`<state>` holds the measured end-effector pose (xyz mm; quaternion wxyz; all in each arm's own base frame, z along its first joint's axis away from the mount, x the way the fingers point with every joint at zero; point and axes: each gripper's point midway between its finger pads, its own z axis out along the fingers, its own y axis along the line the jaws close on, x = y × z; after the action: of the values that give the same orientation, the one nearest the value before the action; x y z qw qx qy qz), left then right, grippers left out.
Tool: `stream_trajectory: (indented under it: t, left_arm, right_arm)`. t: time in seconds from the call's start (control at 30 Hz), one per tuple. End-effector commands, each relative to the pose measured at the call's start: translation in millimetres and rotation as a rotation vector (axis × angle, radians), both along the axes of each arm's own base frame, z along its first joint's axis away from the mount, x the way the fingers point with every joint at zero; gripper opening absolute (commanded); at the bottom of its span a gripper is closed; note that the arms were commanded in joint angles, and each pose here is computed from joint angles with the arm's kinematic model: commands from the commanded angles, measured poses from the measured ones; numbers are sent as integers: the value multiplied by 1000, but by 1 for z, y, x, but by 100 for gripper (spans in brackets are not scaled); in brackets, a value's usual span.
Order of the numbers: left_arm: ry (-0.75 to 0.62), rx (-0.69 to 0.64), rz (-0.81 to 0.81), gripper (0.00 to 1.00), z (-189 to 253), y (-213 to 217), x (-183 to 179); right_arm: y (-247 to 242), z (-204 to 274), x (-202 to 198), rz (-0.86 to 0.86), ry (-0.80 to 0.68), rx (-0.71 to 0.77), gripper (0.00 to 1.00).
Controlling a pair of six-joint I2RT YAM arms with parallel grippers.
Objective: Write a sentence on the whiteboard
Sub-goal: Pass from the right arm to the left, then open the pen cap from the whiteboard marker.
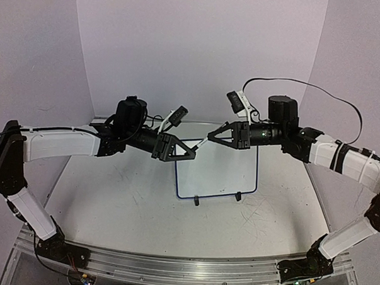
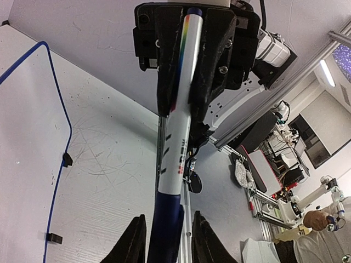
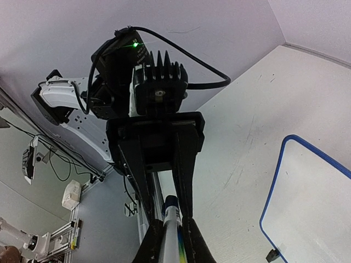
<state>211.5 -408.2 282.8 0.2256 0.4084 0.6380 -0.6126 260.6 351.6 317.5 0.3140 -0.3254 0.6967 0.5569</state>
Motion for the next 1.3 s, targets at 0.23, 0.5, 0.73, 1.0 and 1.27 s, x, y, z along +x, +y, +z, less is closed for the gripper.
stream_trajectory:
  t: [0.23,0.5,0.73,1.0,1.27]
  left_arm:
    - [-84,-88,-16,7,36,-4,0]
    - [-220,-75,93,0,28,-2,18]
    - [-435,18,204,0,18,7,37]
    - [-590,103,251,0,18,17,47]
    - [-632,128,262,0,21,20,50]
  right_arm:
    - [-4,22,-11,24,-123,67,0]
    - [-8,24,2,-68,-122,43,81]
    - [-23,32,14,-204,-168,11,98]
    - [-18,36,23,-171,-118,37,94]
    - [10,8,19,-25,-69,-3,91]
